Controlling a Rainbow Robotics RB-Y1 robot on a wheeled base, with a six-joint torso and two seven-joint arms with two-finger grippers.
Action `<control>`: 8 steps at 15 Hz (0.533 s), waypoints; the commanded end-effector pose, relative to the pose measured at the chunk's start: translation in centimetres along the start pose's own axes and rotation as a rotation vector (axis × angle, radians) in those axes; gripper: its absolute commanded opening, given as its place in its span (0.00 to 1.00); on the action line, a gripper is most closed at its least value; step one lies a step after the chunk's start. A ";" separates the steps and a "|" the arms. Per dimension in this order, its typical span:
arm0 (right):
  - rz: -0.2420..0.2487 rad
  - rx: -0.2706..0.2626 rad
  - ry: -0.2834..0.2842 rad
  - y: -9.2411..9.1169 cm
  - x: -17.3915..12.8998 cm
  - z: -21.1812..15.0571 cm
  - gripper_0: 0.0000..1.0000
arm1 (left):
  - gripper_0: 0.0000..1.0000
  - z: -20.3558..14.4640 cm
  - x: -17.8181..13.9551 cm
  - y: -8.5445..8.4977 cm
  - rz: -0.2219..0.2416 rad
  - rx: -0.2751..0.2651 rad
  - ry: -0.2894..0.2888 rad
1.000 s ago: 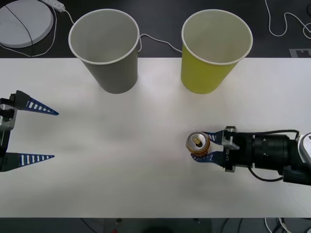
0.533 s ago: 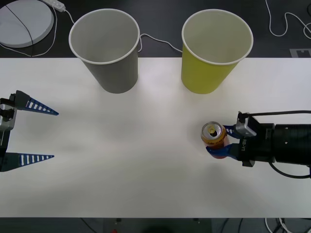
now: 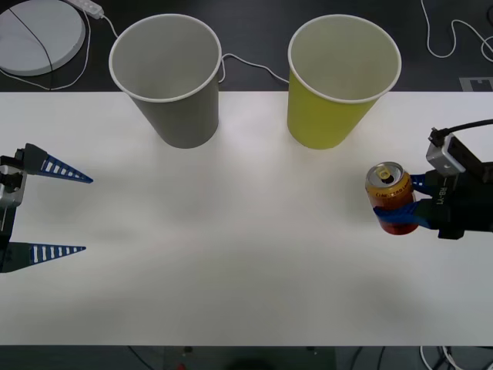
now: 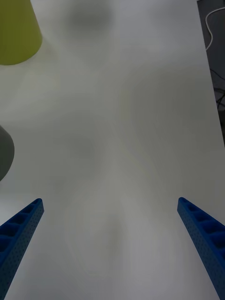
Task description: Put the can into the green bin and the plastic bottle into the gray bin
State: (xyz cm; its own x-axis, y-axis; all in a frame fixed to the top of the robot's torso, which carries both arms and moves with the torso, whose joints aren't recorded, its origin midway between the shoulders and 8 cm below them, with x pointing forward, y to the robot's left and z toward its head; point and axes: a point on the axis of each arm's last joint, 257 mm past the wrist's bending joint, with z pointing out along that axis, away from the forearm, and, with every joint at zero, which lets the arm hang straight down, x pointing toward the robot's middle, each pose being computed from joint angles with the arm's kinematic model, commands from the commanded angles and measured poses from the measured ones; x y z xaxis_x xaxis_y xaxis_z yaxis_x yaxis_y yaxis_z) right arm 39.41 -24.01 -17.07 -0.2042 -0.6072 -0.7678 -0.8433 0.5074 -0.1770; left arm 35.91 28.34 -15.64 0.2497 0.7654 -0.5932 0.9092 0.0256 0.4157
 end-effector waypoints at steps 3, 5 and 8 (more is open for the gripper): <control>0.076 0.018 0.096 -1.8 -0.5 -4.2 0.00 | 1.00 0.0 0.0 0.0 0.000 0.000 0.000; 0.078 0.045 0.139 -3.2 -1.4 -5.7 0.00 | 1.00 0.0 0.0 0.0 0.000 0.000 0.000; 0.063 0.066 0.239 -5.4 -3.7 -8.8 0.00 | 1.00 0.0 0.0 0.0 0.000 0.000 0.000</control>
State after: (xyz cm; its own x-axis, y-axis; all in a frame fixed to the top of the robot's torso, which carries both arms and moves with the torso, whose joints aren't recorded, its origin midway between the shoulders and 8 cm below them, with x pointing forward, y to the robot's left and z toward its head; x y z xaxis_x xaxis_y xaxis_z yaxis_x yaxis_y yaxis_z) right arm 40.32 -29.58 -8.75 -0.3648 -0.6861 -0.6294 -0.7923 0.5839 -0.1773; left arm 35.91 28.34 -15.64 0.2497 0.7653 -0.5932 0.9092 0.0256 0.4157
